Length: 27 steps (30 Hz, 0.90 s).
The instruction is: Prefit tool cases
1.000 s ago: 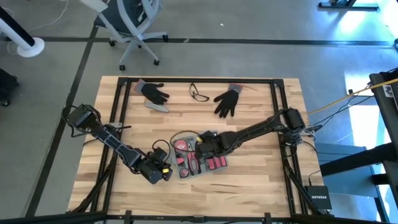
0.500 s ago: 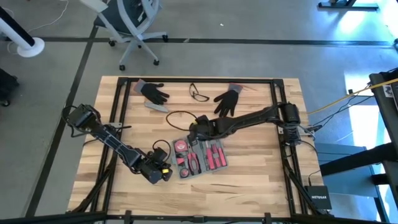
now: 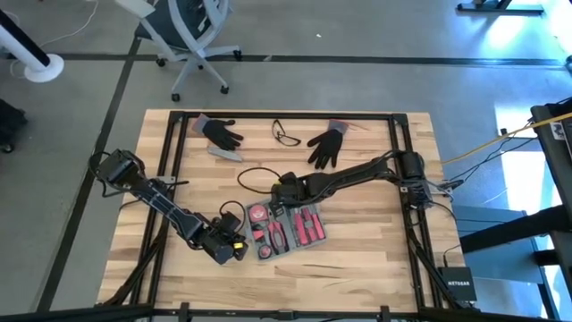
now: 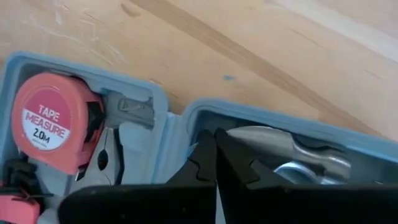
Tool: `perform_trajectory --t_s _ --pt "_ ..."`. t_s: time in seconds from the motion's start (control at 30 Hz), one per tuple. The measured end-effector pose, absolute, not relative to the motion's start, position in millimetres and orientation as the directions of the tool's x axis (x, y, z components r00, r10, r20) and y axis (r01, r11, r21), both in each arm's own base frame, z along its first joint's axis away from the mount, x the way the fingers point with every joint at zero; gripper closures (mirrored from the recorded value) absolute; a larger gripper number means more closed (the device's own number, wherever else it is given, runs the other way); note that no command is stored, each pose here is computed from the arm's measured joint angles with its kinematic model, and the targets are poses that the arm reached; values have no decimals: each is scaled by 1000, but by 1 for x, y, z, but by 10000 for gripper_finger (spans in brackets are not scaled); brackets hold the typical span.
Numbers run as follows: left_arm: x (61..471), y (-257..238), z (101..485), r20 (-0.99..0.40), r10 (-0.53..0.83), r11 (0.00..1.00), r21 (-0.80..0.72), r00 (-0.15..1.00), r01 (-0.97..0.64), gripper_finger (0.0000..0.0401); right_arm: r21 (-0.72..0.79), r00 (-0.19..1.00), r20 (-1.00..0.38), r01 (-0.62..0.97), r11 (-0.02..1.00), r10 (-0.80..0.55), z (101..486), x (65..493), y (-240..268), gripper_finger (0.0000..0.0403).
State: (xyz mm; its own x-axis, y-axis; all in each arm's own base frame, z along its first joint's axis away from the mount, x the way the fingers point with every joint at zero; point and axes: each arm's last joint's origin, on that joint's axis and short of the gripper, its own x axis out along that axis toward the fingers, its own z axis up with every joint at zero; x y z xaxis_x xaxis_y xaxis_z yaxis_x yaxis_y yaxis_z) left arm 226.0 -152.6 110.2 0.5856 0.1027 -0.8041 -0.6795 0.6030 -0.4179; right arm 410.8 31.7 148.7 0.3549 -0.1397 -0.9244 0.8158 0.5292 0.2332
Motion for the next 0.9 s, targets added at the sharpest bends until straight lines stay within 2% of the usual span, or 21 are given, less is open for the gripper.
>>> perform_trajectory --t_s 0.3,0.47,0.9 --pt "225 -152 110 -806 111 605 -410 582 -683 401 243 386 -913 773 586 -130 184 398 39 403" --pt "225 -152 110 -806 114 606 -407 581 -684 401 226 356 -930 752 620 -92 179 392 60 403" --pt "228 -147 110 -802 137 595 -403 581 -696 401 208 299 -953 777 594 -57 141 375 73 403"
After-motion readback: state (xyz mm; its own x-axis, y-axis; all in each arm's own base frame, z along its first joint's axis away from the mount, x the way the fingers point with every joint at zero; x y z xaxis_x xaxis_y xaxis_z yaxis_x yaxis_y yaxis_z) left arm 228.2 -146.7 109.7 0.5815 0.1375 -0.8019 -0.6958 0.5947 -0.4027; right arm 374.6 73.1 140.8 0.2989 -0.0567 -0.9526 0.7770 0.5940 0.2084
